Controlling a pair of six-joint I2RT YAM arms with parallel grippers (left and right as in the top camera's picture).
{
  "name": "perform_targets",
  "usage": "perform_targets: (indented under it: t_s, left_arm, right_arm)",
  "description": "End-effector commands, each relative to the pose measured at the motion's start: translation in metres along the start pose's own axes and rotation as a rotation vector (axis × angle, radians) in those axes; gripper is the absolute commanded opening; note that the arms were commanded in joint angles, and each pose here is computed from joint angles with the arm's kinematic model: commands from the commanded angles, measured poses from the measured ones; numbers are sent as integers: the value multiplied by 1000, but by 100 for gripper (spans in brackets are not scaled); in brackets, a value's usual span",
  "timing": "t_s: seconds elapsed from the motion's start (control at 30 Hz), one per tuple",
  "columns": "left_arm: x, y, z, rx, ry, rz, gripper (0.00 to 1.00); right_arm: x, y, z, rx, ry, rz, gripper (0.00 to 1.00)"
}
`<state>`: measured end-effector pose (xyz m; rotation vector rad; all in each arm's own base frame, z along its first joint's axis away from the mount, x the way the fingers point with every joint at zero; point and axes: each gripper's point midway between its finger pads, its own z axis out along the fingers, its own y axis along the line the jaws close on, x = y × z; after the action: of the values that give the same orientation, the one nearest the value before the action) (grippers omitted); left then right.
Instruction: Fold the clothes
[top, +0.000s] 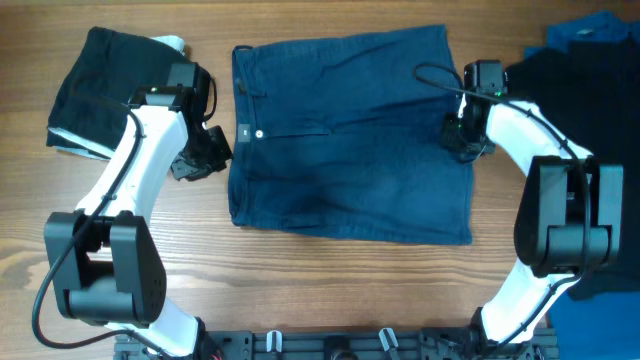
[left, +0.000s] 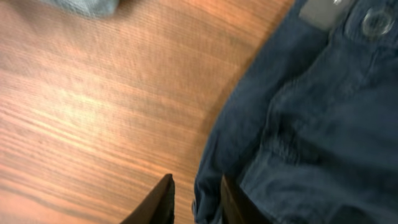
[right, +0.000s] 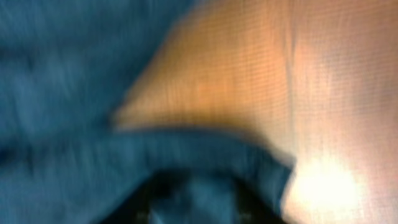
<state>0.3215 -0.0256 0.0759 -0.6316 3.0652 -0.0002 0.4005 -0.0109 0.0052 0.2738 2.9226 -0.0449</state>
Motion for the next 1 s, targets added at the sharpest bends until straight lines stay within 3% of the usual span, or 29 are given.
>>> perform_targets:
  t_s: [0.0,0.2,0.37,0.47,0.6,0.67,0.73,0.87,0.97]
  left_arm:
    - [24,-13,2,99,123,26,27]
    - [47,-19,-5,152,216,57,23]
    - [74,-25,-4,168,167,69,21]
    - [86,-34,5,180,79,95,27]
    - [75,-25,24,81,-29,86,38]
    - [71,-28,24,93,-46,87,56]
    - [61,-36,22,123,-88,89,67]
    - [64,-44,22,138,-91,114,68]
    - [77,-52,23,154,-56,145,68]
  right_arm:
    - [-13,18,-75,-131,-24,19,56]
    - [82,8,-140,-129,233,143,55]
    - [153,-2,-134,-87,357,262,57]
    - [188,9,-112,-157,419,314,58]
    - [204,22,-80,-214,442,500,61]
    - [205,19,-71,-187,425,547,61]
    - [197,18,-66,-180,392,617,62]
    - [187,19,-63,-194,353,625,68]
    - [168,23,-74,-248,293,453,65]
